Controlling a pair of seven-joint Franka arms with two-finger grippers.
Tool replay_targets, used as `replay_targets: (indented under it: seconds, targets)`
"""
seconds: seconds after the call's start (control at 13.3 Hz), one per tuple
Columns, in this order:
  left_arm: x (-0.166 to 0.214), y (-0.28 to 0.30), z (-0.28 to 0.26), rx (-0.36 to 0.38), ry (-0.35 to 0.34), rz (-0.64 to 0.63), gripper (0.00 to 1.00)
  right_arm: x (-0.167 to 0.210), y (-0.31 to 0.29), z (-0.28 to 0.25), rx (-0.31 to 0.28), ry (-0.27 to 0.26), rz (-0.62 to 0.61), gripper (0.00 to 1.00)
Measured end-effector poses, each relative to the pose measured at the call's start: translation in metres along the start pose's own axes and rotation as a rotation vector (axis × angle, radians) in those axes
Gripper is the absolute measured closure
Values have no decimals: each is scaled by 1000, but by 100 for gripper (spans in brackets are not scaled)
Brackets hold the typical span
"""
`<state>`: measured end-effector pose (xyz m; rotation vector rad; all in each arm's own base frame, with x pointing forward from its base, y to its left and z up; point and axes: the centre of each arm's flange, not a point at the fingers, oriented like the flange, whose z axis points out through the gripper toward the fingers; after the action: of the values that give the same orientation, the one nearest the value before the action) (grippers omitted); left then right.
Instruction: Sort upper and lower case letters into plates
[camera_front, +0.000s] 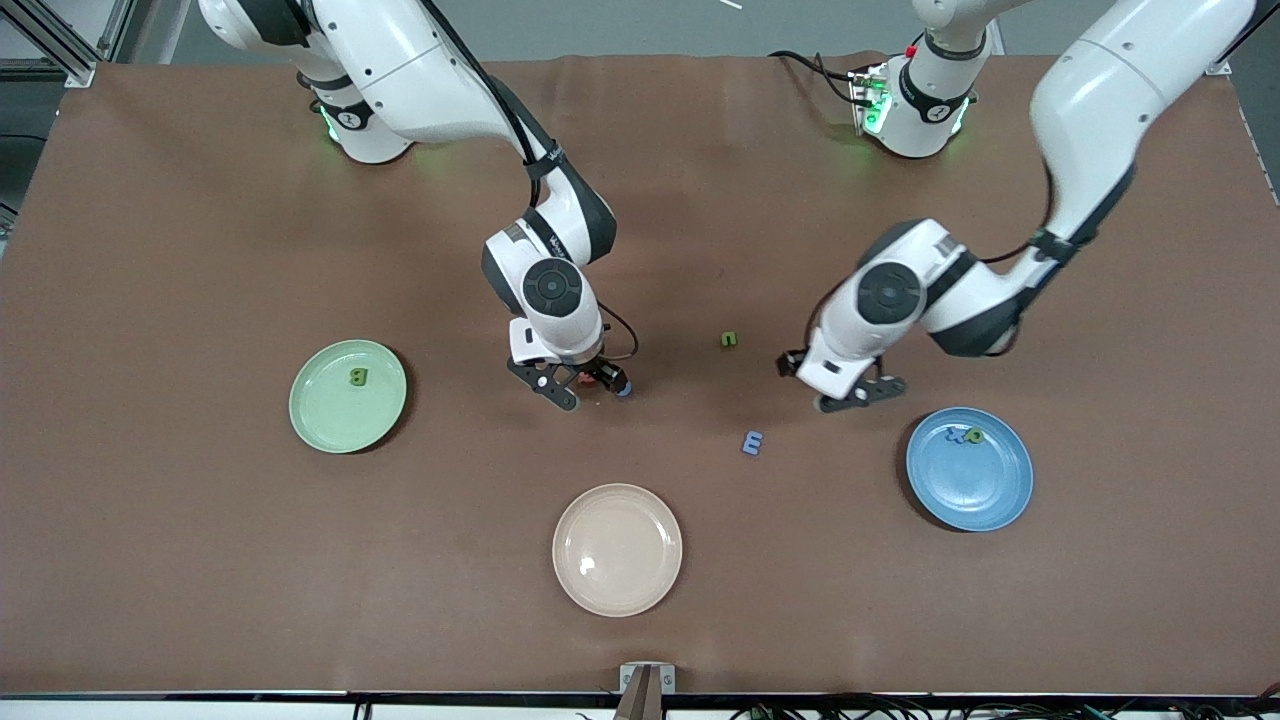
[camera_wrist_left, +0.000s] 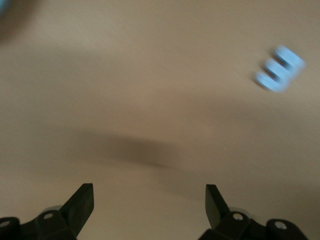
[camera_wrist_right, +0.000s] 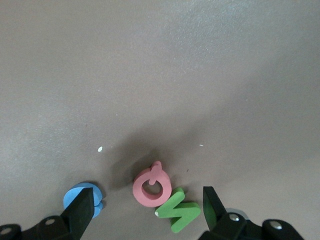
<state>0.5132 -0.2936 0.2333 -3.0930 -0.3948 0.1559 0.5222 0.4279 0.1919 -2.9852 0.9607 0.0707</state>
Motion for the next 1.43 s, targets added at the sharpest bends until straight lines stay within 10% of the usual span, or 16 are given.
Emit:
replay_targets:
  seconds: [0.38,1.05,1.43]
  targets:
    - [-74,70,16,-23,67,-11,11,-2,4,6,-21,-3,-8,6]
    - [-85,75,65,-17,43,-40,31,-26,7,21,-46,-2,-50,11]
    - [-78,75,63,-28,49,-56,69,-25,6,19,-42,14,-87,16]
